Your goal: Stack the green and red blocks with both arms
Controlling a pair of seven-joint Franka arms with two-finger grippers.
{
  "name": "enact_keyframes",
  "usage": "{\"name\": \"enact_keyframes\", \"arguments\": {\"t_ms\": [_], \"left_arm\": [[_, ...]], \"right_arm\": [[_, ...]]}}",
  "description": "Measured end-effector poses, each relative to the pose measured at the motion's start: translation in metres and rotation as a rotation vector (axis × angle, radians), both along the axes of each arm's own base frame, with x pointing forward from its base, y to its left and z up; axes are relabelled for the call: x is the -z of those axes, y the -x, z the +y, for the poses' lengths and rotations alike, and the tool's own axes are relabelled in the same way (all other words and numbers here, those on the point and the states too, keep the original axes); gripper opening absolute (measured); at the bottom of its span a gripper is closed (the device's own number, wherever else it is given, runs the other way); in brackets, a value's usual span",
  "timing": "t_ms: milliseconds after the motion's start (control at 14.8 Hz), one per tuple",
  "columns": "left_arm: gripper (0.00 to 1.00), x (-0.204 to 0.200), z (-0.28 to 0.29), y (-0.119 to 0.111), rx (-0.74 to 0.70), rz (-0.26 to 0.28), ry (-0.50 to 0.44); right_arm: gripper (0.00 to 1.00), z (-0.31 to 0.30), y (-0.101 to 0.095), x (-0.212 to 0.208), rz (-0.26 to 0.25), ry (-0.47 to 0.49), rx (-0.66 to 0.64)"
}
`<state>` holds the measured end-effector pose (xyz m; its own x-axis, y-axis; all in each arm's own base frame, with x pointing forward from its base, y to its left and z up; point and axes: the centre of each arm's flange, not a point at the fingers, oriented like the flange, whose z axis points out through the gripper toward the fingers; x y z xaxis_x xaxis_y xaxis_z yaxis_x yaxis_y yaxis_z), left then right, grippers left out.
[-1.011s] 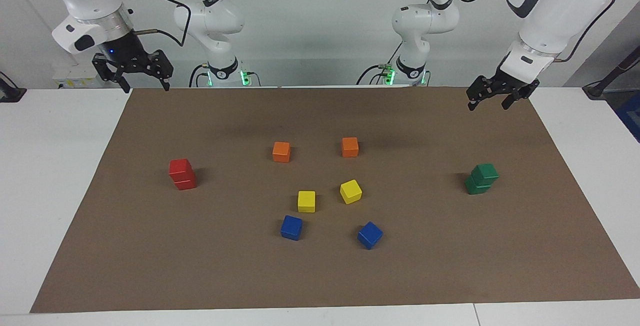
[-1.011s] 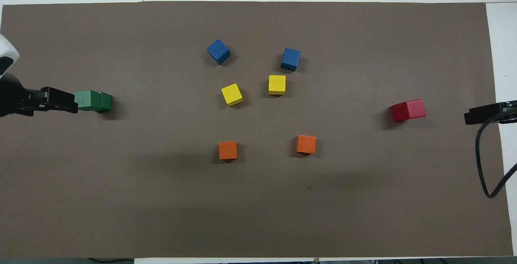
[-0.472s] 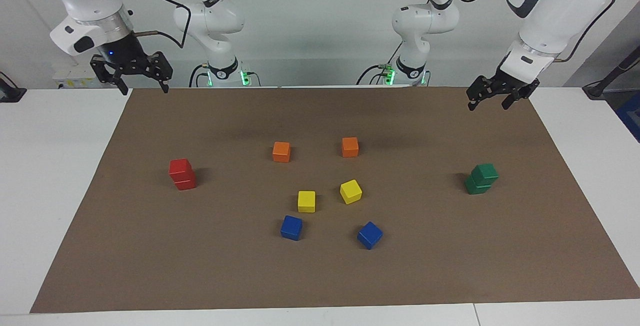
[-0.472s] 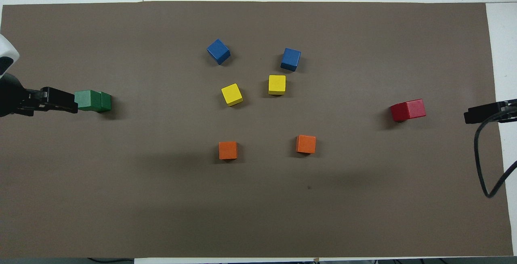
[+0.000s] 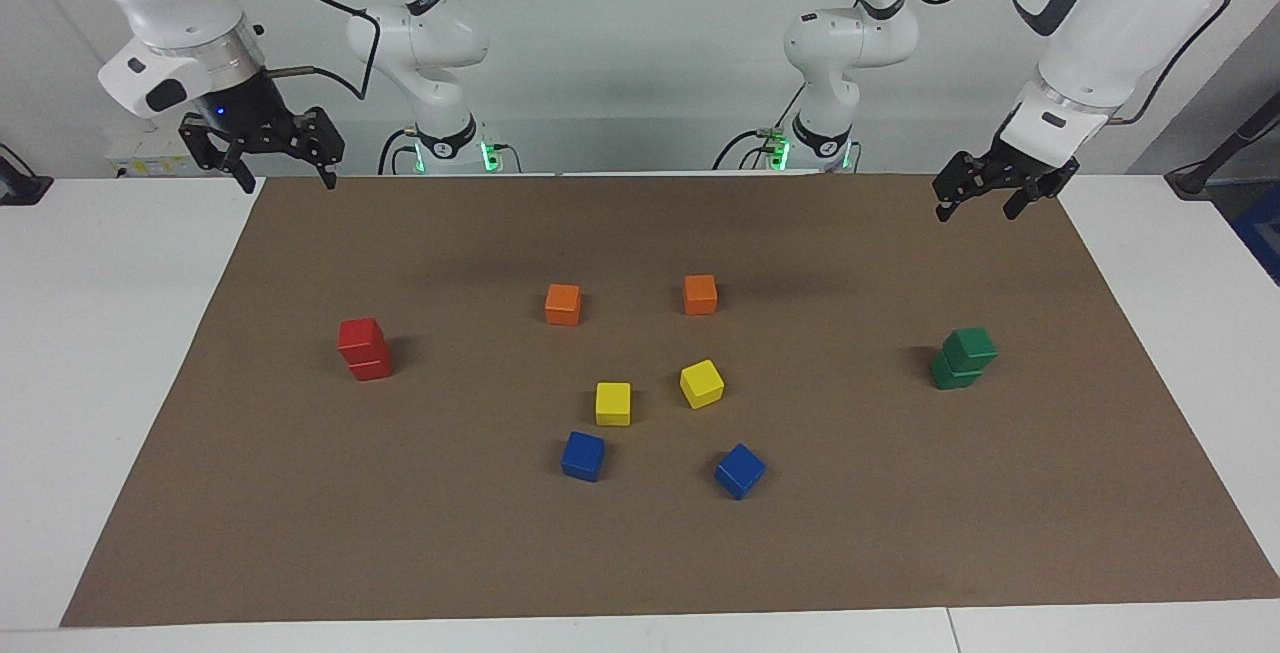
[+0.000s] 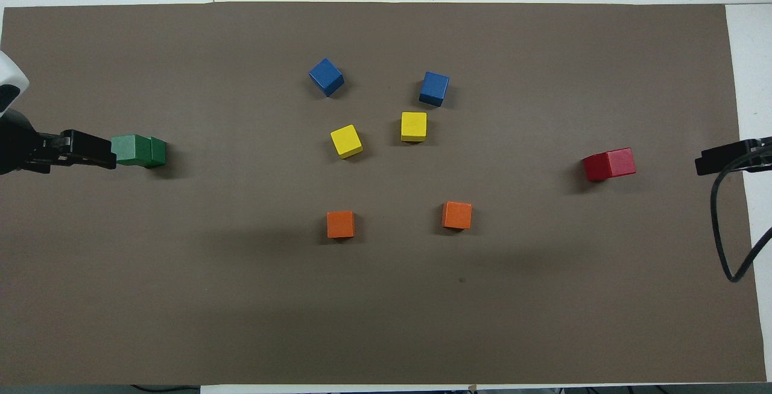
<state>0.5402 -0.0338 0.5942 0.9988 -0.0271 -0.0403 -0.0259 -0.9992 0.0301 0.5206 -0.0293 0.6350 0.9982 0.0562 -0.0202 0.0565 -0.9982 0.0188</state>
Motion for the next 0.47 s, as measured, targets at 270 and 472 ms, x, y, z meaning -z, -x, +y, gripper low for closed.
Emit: {"name": "enact_keyframes", "arguments": {"t_ms": [270, 472], "left_arm": [[1.0, 0.0, 0.0, 0.0, 0.0, 0.0, 0.0], [1.0, 0.0, 0.0, 0.0, 0.0, 0.0, 0.0]], "right_arm": [[1.0, 0.0, 0.0, -0.0003, -0.001, 0.0, 0.034], [1.0, -0.0002, 0.0, -0.0003, -0.001, 0.0, 0.039]]}}
